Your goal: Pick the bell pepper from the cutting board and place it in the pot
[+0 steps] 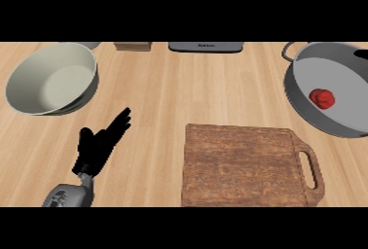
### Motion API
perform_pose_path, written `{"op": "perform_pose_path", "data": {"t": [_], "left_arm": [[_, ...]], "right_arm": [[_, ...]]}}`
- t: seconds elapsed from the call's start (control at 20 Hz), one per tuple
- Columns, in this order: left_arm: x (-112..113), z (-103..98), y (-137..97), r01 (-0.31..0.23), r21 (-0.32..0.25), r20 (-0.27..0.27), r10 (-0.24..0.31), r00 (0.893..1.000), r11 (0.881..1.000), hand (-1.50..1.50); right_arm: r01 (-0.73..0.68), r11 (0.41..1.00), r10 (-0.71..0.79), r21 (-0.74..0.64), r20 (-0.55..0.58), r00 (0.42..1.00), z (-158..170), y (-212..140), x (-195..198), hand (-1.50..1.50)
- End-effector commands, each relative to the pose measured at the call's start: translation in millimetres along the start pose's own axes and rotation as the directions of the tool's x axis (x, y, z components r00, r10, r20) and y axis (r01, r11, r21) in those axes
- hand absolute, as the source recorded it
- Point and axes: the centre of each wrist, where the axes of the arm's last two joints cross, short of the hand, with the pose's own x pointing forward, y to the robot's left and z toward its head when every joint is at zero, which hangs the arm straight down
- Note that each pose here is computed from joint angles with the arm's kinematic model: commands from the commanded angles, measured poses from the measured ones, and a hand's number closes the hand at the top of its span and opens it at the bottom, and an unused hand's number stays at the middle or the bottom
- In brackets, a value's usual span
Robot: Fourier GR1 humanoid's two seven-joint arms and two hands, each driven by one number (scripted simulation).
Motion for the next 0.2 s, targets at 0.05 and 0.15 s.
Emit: {"op": "perform_pose_path", "data": {"t": [0.05, 0.15], "left_arm": [[2, 10, 14, -0.007, -0.003, -0.016, 0.007, 1.000, 1.000, 0.00], [-4, 5, -1, -0.008, -0.007, 0.005, 0.008, 1.000, 1.000, 0.00]], "right_arm": [[0.144, 0.985, -0.140, -0.100, 0.049, 0.989, -8, -56, -15, -1.50], [0.198, 0.973, -0.194, -0.118, 0.045, 0.980, -7, -68, -23, -1.50]]}}
